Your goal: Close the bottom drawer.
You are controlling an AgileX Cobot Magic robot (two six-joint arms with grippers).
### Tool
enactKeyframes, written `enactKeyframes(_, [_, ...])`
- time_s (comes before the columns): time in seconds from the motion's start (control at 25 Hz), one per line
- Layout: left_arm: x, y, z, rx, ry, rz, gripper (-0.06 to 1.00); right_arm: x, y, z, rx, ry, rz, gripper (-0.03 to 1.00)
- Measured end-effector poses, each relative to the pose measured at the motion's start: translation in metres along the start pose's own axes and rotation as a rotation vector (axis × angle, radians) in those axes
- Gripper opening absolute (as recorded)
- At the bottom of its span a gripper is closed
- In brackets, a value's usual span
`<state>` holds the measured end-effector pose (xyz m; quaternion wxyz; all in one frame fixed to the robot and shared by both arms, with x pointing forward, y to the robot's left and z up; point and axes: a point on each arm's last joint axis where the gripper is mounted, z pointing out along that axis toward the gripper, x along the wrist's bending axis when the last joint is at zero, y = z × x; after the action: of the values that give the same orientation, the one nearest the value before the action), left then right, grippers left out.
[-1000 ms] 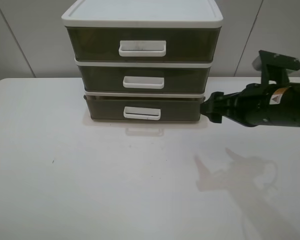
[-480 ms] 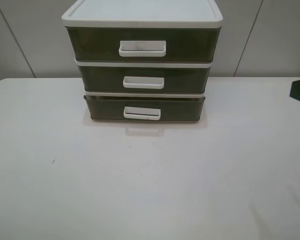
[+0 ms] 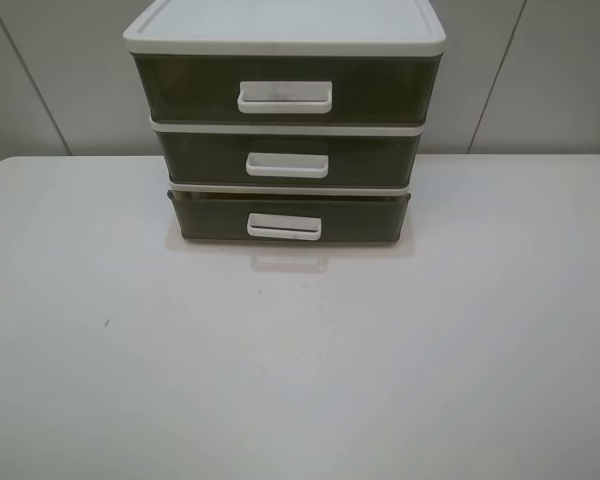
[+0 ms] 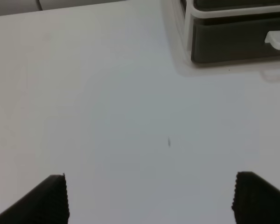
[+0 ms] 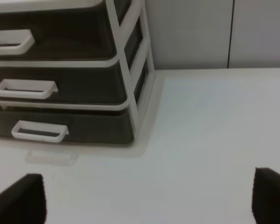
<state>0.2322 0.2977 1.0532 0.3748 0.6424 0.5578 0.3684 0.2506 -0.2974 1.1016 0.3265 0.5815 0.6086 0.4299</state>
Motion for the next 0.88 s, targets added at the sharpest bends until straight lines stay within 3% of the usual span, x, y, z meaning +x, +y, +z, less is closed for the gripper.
enactKeyframes(0.44, [0.000, 0.000, 0.000, 0.000, 0.000, 0.000, 0.72, -0.003, -0.022, -0.025, -0.056, 0.003, 0.000, 0.76])
enactKeyframes(0.88, [0.000, 0.000, 0.000, 0.000, 0.000, 0.000, 0.72, -0.010, -0.033, -0.006, -0.108, -0.056, -0.053, 0.76])
